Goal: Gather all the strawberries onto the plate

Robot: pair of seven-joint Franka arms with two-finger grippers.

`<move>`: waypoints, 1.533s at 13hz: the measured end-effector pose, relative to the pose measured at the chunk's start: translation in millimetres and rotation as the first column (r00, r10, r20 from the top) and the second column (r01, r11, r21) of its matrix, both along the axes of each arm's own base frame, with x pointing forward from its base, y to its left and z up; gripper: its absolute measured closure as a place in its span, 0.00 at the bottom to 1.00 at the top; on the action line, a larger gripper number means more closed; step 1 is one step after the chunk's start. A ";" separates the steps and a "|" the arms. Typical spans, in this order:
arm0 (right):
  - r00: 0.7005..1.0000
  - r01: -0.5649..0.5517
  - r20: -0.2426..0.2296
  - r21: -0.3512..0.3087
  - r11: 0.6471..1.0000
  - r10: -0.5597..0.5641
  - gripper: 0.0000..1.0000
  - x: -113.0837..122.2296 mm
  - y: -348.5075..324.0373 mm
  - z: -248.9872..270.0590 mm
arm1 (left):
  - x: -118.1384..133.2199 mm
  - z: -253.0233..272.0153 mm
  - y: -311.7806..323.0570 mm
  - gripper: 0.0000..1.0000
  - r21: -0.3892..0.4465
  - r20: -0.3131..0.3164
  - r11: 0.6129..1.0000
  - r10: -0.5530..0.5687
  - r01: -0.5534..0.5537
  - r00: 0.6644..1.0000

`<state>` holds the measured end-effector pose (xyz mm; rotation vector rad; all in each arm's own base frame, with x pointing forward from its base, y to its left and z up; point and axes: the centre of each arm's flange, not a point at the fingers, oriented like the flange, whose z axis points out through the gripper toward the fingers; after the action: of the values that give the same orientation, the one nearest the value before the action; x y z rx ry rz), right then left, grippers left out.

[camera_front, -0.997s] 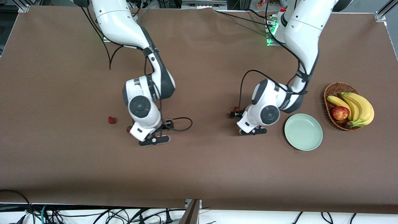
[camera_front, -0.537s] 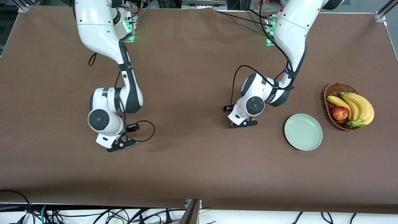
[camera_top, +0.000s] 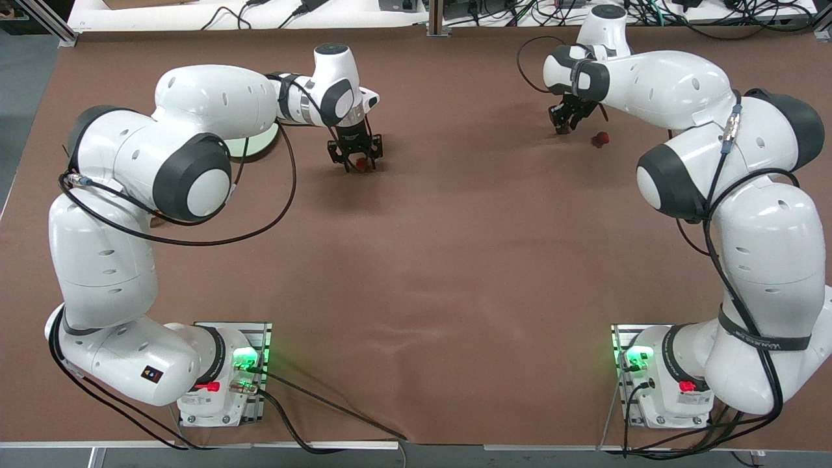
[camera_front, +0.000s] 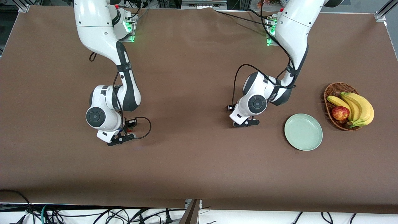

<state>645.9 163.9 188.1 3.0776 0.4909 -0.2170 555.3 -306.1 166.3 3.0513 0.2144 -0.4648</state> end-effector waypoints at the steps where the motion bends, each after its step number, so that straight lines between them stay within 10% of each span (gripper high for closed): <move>1: 1.000 0.000 0.001 0.001 1.000 0.000 0.73 -0.1 0.0 0.5 | 1.4 0.5 -0.2 0.25 -0.004 0.011 1.000 0.002 -0.002 1.000; 10: 0.996 0.076 0.038 0.078 0.994 -0.079 0.75 5.3 38.9 26.6 | 3.5 2.7 0.9 0.68 -0.006 0.022 1.000 0.006 -0.006 1.000; 13: 0.984 0.174 0.015 0.104 0.979 -0.176 0.75 2.8 92.2 53.3 | 3.6 3.3 0.6 0.68 -0.007 0.024 1.000 0.006 -0.006 1.000; 20: 0.856 0.516 -0.120 0.260 0.816 -0.503 0.75 -49.5 274.3 89.8 | 61.5 69.1 79.0 0.68 -0.033 0.021 0.999 -0.003 0.004 1.000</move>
<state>596.3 438.2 278.0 3.4249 -0.3615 -0.2401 616.7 -227.1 235.4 3.0230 0.1982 -0.4315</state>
